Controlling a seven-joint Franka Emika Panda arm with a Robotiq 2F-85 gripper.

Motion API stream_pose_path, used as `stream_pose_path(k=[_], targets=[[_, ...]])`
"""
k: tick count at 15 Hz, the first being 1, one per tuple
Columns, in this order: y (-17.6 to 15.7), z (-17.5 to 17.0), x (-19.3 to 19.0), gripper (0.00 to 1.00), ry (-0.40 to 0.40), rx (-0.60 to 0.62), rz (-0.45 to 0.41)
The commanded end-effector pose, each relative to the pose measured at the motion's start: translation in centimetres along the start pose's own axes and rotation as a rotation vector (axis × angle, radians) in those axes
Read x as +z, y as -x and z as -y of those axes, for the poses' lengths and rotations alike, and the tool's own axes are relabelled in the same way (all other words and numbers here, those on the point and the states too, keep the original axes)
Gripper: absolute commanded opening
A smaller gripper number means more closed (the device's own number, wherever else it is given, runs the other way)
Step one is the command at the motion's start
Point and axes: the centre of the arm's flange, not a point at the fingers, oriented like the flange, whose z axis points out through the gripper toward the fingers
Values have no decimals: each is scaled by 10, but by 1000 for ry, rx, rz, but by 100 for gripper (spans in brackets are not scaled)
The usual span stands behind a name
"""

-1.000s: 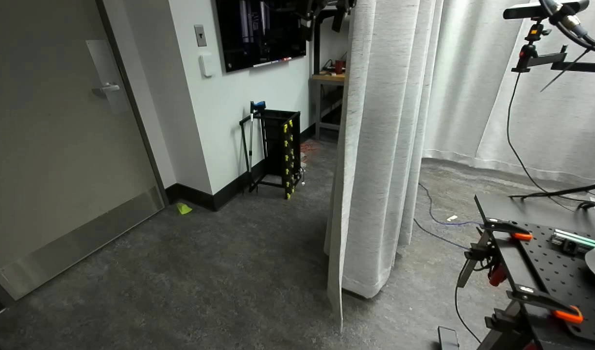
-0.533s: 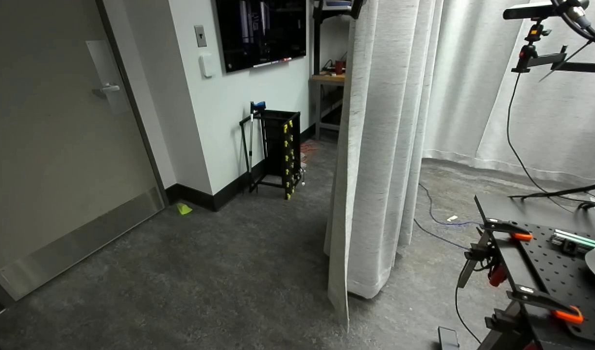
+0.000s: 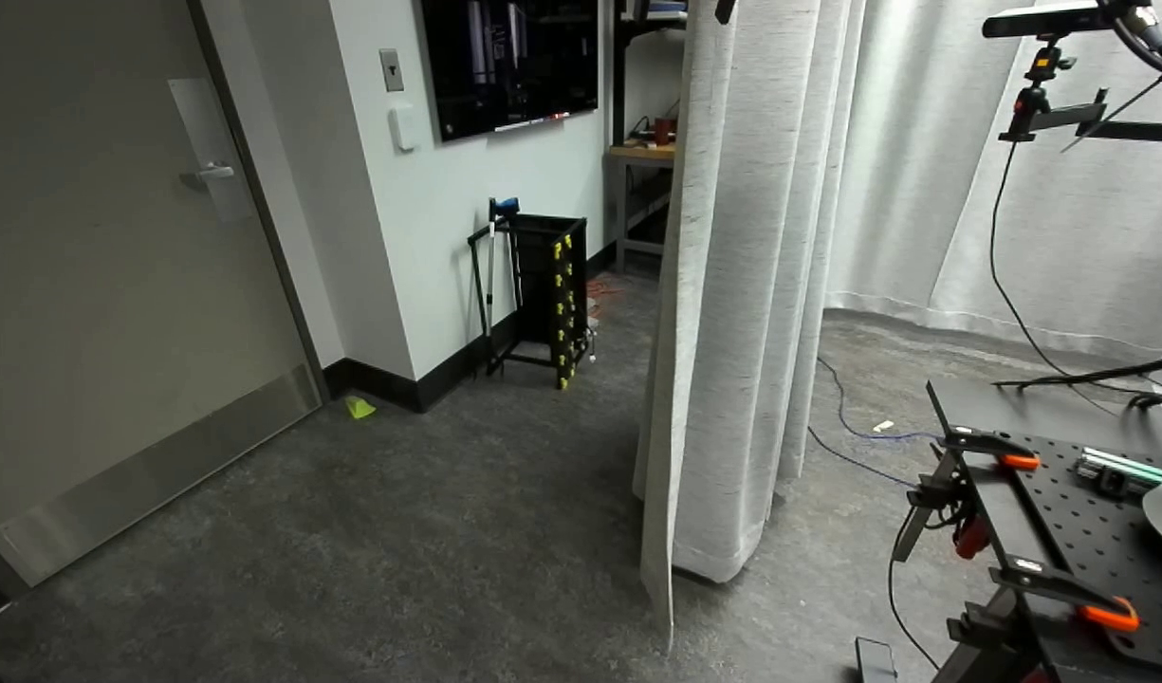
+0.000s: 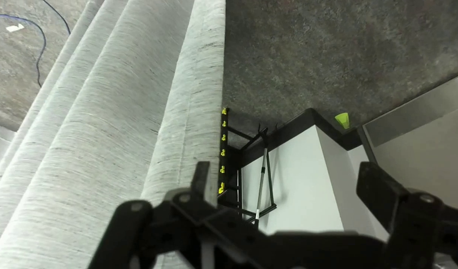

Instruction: Slide the curtain to the left

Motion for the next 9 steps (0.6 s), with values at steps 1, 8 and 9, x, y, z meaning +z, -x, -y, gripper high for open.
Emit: stream_pose_path(k=[1, 8, 9], targets=[[1, -14, -5, 100, 42, 82, -30], [-24, -53, 4, 100, 73, 262, -58], [-29, -59, 6, 100, 79, 279, -63]])
